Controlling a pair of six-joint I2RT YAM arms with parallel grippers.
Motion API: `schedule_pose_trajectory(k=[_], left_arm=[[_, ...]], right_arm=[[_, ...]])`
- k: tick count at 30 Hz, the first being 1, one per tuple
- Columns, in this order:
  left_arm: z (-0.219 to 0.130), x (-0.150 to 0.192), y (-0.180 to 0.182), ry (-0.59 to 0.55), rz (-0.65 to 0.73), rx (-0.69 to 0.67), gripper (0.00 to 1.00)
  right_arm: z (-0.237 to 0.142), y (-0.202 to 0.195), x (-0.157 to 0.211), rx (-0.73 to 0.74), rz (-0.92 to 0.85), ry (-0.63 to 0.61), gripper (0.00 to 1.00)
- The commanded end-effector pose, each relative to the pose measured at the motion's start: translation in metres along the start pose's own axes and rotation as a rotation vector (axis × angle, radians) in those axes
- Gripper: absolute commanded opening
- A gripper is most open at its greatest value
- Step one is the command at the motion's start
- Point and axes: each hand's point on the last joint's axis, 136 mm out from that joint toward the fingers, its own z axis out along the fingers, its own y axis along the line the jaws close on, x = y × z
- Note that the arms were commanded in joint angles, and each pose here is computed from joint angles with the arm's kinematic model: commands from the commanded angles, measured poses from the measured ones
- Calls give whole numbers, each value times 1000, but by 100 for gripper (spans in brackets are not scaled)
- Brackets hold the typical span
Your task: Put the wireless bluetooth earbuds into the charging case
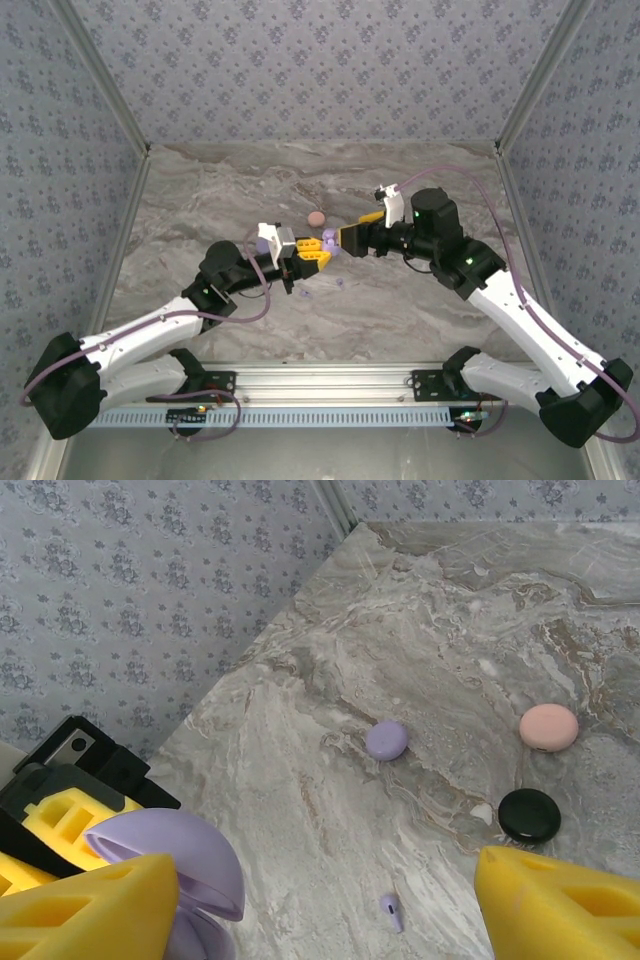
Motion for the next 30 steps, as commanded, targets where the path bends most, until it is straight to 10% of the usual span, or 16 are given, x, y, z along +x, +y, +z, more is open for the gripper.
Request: schedule_pose_trajectory(k=[1, 12, 17, 30], left_arm=[[-1, -20, -11, -56, 47, 39, 0], [-2, -20, -12, -55, 50, 40, 0], [-2, -20, -13, -57, 48, 44, 0], [-1, -16, -12, -42, 43, 36, 0]], right_arm=[[0, 5, -5, -29, 8, -6, 80], [-13, 6, -11, -29, -8, -44, 84], [-16, 16, -9, -175, 57, -60, 100], [-4, 68, -1, -454, 52, 7, 100]])
